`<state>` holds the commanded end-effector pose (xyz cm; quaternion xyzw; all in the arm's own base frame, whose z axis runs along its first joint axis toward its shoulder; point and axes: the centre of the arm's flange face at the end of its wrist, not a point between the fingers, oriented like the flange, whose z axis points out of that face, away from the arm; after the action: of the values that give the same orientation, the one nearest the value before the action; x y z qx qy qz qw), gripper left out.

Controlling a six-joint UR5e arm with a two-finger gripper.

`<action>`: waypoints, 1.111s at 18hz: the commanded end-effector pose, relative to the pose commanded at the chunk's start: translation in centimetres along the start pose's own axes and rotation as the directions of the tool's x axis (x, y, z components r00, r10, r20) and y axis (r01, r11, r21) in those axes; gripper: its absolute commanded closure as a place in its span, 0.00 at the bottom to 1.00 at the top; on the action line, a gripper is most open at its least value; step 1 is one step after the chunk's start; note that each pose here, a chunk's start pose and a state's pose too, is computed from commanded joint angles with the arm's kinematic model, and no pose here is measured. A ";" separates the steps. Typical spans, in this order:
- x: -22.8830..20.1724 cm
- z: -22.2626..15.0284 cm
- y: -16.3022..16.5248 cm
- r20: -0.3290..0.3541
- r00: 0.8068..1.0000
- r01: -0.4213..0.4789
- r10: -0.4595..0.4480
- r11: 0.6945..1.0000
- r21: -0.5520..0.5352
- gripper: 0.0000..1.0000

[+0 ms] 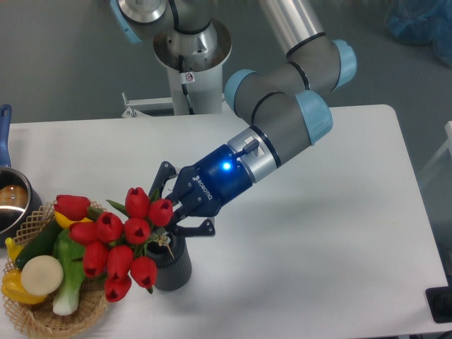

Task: Insert the flowers into the vase
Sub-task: 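Lower the tulip stems down into the vase opening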

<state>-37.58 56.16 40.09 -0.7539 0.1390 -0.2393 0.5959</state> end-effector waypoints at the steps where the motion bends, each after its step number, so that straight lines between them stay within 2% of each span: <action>1: -0.3 0.1 0.5 -0.001 1.000 0.007 -0.007 1.000 -0.002 0.94; 10: -1.7 0.7 4.3 0.034 0.999 0.039 -0.037 0.996 -0.080 0.89; 15: -0.7 0.5 7.2 0.029 0.998 0.064 -0.061 0.994 -0.088 0.85; 20: -0.5 -0.9 8.7 0.045 0.998 0.056 -0.052 0.995 -0.087 0.81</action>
<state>-37.78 53.48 31.75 -0.7879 0.1163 -0.2327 0.5582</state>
